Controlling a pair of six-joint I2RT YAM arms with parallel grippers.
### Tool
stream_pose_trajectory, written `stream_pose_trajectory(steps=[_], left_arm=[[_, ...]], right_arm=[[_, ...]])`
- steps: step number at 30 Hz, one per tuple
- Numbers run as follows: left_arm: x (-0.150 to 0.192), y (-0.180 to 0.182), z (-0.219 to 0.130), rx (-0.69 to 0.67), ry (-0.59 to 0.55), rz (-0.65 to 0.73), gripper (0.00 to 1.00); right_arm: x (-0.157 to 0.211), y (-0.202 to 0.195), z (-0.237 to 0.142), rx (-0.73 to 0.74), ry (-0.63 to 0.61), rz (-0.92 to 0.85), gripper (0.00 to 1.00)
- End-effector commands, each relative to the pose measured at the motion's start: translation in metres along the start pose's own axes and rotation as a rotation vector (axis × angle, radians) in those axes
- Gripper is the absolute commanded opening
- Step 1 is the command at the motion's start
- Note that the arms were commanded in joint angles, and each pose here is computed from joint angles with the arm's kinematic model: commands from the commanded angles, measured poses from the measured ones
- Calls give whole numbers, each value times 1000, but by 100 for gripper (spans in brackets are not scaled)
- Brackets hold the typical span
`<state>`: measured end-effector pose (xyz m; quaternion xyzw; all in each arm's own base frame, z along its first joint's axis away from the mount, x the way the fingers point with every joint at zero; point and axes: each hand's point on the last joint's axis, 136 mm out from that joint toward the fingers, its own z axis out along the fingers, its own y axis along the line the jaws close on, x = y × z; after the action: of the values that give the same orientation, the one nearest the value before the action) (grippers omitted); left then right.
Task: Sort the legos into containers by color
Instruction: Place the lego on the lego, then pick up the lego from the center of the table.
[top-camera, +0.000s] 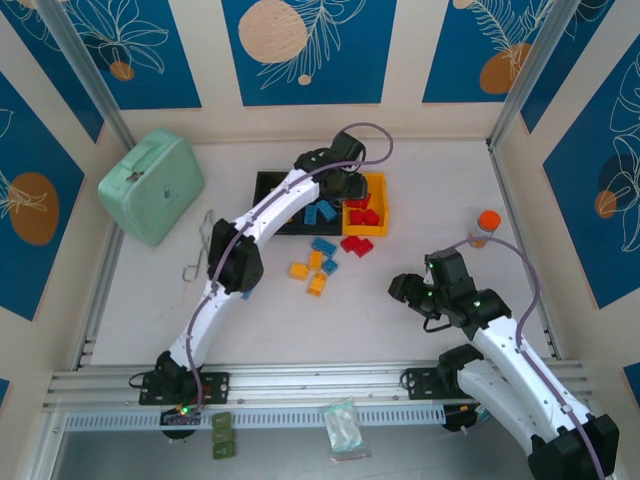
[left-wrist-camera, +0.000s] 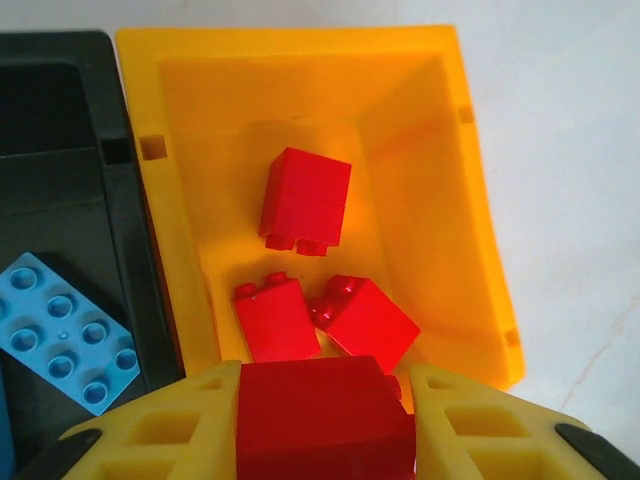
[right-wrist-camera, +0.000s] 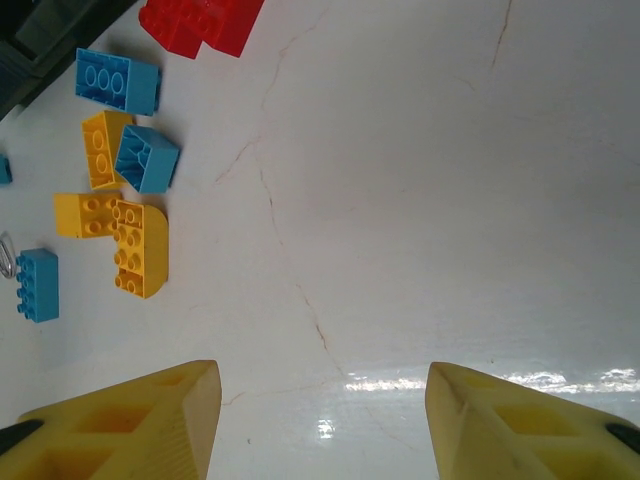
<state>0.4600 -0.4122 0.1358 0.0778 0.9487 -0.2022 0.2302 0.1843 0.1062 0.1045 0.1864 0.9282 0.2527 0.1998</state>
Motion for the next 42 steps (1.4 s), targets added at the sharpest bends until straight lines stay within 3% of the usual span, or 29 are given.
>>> stream_pose_trajectory(steps=[1, 9, 16, 23, 31, 39, 42], left_arm=[[-4, -13, 4, 41, -15, 22, 38], [-15, -24, -14, 70, -58, 43, 63], [-26, -53, -71, 137, -126, 112, 64], [9, -47, -109, 206, -103, 133, 64], [96, 25, -143, 154, -61, 94, 65], [183, 130, -183, 47, -60, -129, 69], [208, 154, -193, 33, -74, -202, 69]], right_arm=[[5, -1, 3, -15, 20, 22, 57], [5, 1, 10, -25, 37, 36, 57], [2, 10, 10, -25, 43, 8, 57], [2, 23, 18, 2, 66, -44, 59], [7, 57, 39, 33, 113, -154, 62], [29, 98, 80, 79, 210, -259, 68], [40, 112, 99, 97, 258, -287, 69]])
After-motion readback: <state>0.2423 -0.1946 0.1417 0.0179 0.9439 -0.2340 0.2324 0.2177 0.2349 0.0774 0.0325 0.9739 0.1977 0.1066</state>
